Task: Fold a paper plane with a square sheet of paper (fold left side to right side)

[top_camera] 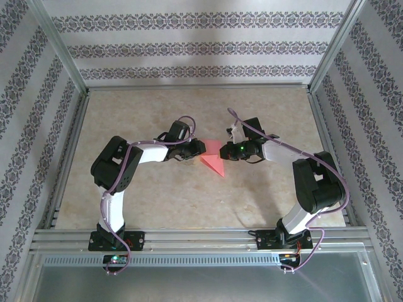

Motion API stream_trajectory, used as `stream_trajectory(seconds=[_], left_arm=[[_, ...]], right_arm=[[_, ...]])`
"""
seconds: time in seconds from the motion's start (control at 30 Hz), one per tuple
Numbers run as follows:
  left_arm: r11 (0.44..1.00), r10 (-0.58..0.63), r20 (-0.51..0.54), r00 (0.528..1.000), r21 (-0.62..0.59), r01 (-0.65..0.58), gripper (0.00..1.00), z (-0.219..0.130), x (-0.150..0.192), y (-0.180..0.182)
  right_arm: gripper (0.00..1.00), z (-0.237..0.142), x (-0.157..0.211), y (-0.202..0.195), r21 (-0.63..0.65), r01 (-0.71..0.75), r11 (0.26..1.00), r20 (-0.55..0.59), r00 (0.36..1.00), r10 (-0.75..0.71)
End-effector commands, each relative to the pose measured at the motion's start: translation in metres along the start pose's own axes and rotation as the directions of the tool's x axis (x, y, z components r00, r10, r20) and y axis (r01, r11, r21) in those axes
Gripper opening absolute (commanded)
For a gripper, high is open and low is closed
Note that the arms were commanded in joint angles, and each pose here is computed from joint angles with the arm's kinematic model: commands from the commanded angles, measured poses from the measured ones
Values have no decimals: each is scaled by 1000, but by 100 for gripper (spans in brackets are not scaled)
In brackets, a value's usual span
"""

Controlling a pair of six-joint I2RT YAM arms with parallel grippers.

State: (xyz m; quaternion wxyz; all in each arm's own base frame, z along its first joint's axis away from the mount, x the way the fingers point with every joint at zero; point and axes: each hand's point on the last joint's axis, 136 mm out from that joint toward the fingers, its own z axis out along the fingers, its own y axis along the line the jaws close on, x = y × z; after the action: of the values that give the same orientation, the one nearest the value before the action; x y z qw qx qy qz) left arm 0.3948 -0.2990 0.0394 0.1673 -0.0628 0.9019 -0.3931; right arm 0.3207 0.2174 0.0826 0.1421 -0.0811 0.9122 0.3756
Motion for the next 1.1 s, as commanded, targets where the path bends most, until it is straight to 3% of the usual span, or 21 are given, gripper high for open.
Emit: stream_trajectory(seconds=[0.0,0.17,0.23,0.4,0.77,0.97,1.07], left_arm=[[998,29,37,999,50,-31,14,1,-18,-14],[998,36,67,997,50,-39,0,-7,-23,-21],[998,32,78,996,49,-36,0,-11,-24,-23],[997,5,105,994,70,-13,0,-19,-26,-30],[988,-154,182,971,59,145,0,-27,-25,-28],[981,-191,192,963,66,181,0,-26,-24,-30],[981,-191,188,963,57,183,0,-27,-23,-30]], right_arm=[[4,-6,2,-2,3,-12,1000,6,1000,12],[22,-24,0,-13,154,18,988,37,999,-24],[29,-35,0,-16,233,47,971,39,998,-57],[33,-47,7,-4,370,162,915,12,984,-179],[50,-8,41,20,560,430,708,-153,894,-422],[50,17,42,21,595,523,610,-211,834,-509],[43,25,40,16,614,541,575,-234,820,-522]])
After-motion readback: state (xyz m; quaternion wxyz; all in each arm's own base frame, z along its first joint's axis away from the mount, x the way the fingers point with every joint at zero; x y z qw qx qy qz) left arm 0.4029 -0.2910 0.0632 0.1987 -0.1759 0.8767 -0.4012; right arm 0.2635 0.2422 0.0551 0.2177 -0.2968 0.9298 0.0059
